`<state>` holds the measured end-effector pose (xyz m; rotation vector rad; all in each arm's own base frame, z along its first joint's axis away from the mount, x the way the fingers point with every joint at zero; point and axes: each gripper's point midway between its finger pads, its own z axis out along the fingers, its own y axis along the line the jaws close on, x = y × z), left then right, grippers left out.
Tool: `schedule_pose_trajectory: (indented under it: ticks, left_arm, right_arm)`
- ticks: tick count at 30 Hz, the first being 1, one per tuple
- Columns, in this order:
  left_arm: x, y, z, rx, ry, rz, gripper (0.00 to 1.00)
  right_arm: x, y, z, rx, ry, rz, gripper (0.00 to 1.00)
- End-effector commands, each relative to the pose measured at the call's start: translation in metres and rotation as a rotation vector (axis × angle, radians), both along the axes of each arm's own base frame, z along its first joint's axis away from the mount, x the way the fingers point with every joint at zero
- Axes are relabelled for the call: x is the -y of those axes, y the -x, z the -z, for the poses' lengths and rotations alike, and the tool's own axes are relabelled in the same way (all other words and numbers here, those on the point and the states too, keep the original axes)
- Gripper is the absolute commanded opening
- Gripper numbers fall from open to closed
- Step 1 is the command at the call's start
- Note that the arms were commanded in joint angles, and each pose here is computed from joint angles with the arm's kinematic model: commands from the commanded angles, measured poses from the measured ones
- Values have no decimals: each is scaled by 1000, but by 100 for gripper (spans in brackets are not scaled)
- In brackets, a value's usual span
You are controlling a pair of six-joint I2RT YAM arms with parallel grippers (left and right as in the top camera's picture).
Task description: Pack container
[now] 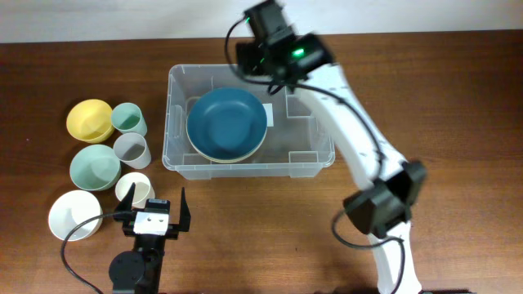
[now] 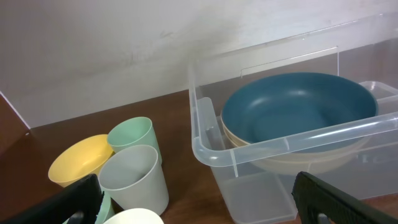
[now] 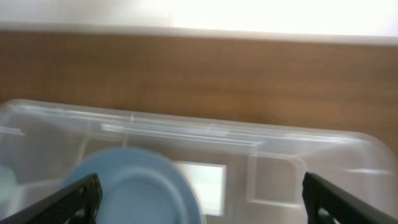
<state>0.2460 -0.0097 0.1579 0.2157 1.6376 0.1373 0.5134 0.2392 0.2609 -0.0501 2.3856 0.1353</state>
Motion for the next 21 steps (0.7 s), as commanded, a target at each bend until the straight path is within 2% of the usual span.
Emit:
schedule_pose_trajectory:
  ticks: [1, 4, 13, 21]
  left_arm:
    - [1, 0, 2, 0, -14, 10, 100]
    - [1, 0, 2, 0, -14, 9, 100]
    - [1, 0, 2, 0, -14, 9, 100]
    - [1, 0, 2, 0, -14, 10, 100]
  right_arm:
    - [73, 7, -73, 119, 49, 166, 99]
    - [126, 20, -77, 67, 77, 295, 99]
    - [297, 73, -40, -223, 62, 745, 99]
    - [372, 103, -9, -386, -91, 886, 99]
